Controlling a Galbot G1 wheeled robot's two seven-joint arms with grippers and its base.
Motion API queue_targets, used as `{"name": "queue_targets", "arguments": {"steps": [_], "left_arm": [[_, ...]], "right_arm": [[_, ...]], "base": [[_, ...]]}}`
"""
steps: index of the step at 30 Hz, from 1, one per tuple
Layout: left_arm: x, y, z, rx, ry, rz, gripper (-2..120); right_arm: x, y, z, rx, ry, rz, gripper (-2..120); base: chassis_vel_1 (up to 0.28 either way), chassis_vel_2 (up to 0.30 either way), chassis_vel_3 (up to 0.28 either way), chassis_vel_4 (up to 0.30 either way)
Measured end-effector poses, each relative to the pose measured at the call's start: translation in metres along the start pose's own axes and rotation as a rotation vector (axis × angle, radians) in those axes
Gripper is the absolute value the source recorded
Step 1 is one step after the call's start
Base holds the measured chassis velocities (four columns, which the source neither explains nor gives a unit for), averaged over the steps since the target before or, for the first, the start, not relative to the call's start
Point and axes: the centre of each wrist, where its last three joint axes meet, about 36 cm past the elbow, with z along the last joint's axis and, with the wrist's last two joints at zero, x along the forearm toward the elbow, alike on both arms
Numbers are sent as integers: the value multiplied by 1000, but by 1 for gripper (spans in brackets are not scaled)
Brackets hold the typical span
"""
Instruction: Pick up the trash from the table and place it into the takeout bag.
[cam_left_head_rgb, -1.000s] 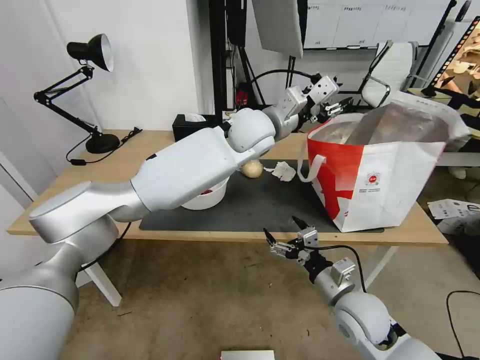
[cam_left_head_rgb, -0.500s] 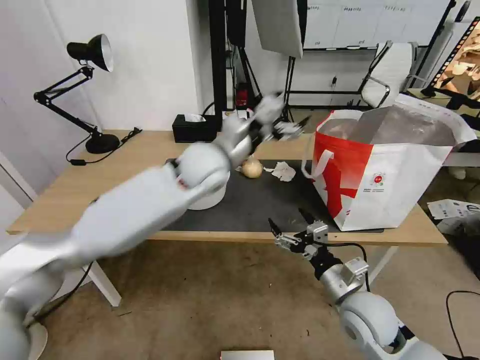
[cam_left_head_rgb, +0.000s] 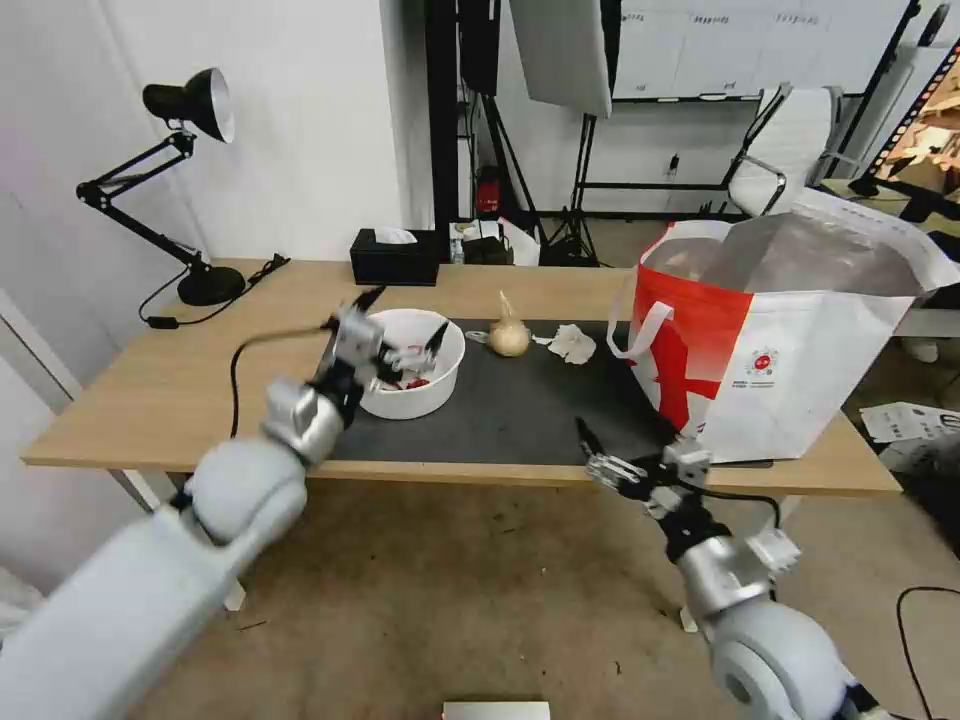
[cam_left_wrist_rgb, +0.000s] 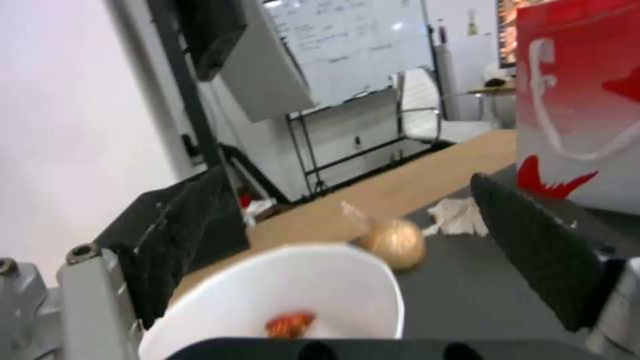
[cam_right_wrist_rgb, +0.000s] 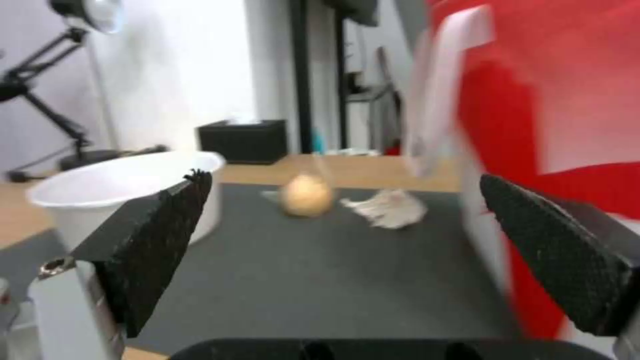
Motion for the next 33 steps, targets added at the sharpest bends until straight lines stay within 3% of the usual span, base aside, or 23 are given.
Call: {"name": "queue_targets", "arguments": {"steps": [4,6,10,18,33], "left_arm": [[21,-12,14,12,25,-47,100],[71,-31,44,-5,118,-165,100],[91,-42,50,-4,166,-209,100],[96,-48,42,17,208,-232,100],[96,-54,47,33,228,-218,100]], "right_arm": [[8,-3,-2,39,2,30,100],[26,-4,4,128,39,64,100],[37,5,10,112,79,106,100],[47,23,15,69,153,156,100],[46,26,22,60,181,160,100]], "base": [[0,0,0,0],[0,0,0,0],[0,0,0,0],[0,0,0,0],[0,0,0,0]]}}
